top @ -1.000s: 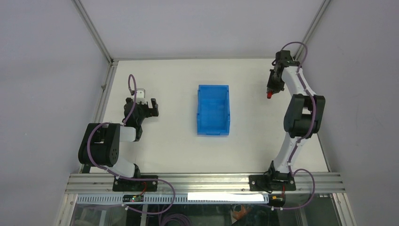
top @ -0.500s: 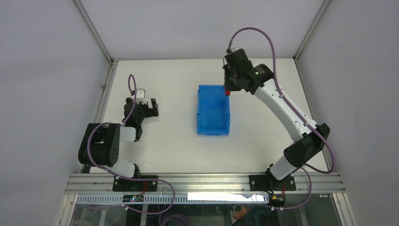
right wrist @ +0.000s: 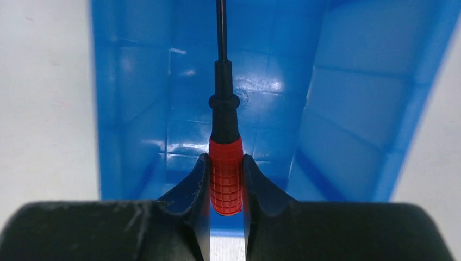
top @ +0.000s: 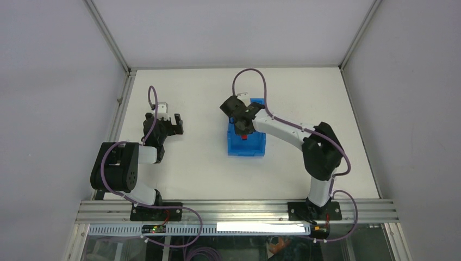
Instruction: Put the screwdriver in the bin
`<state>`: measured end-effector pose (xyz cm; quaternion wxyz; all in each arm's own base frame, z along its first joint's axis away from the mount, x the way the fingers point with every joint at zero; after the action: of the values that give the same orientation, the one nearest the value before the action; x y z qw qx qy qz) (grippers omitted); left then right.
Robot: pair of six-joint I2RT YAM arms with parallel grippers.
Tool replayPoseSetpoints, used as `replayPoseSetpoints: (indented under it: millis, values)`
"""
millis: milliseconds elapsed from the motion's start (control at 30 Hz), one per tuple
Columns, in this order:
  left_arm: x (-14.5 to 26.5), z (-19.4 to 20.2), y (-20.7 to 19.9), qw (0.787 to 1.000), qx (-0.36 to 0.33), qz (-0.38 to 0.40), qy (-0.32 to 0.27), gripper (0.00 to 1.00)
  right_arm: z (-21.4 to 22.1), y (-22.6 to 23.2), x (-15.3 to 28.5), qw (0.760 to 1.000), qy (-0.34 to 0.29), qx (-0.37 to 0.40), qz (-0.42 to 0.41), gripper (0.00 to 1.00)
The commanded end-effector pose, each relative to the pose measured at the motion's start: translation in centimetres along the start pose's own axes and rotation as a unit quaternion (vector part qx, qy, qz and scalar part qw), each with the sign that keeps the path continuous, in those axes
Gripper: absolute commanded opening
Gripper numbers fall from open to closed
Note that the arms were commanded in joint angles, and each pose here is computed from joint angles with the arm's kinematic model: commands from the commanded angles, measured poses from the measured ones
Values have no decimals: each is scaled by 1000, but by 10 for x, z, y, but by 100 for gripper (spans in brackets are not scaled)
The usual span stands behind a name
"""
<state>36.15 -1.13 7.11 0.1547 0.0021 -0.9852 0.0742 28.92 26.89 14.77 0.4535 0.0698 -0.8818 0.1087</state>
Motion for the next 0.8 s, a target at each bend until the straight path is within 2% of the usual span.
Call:
replayPoseSetpoints:
  millis: [0, 100, 233, 367, 433, 600, 767]
  values:
    - [1, -15, -6, 1000, 10, 12, -27, 99, 9, 17, -33, 999, 3, -34, 7, 0]
    - [2, -15, -6, 999, 10, 12, -28, 99, 21, 22, -52, 999, 22, -36, 18, 3]
    - [2, -15, -6, 1000, 10, 12, -27, 99, 34, 27, -70, 998, 45, -39, 30, 17]
    - [1, -15, -6, 1000, 10, 12, -26, 99, 29, 26, -67, 998, 42, -42, 33, 33]
    - [1, -15, -6, 1000, 10, 11, -27, 99, 18, 18, -56, 998, 23, -43, 47, 41]
    - [1, -15, -6, 1000, 10, 12, -27, 99, -25, -2, -2, 996, -53, -53, 47, 48]
    - [1, -15, -6, 1000, 10, 12, -26, 99, -64, -30, 53, 990, -130, -52, 23, 60]
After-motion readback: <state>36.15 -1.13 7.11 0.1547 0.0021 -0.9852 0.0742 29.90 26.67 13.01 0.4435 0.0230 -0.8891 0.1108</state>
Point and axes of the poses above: each gripper's point midway between its finger pads, its own x axis back along the fingers, its own y axis along the line the jaws close on, z = x × y, the point moved 3 cm from there along x, back along the fingers, and after that the axes turned 7 degrees about x, right-handed, at the moved point
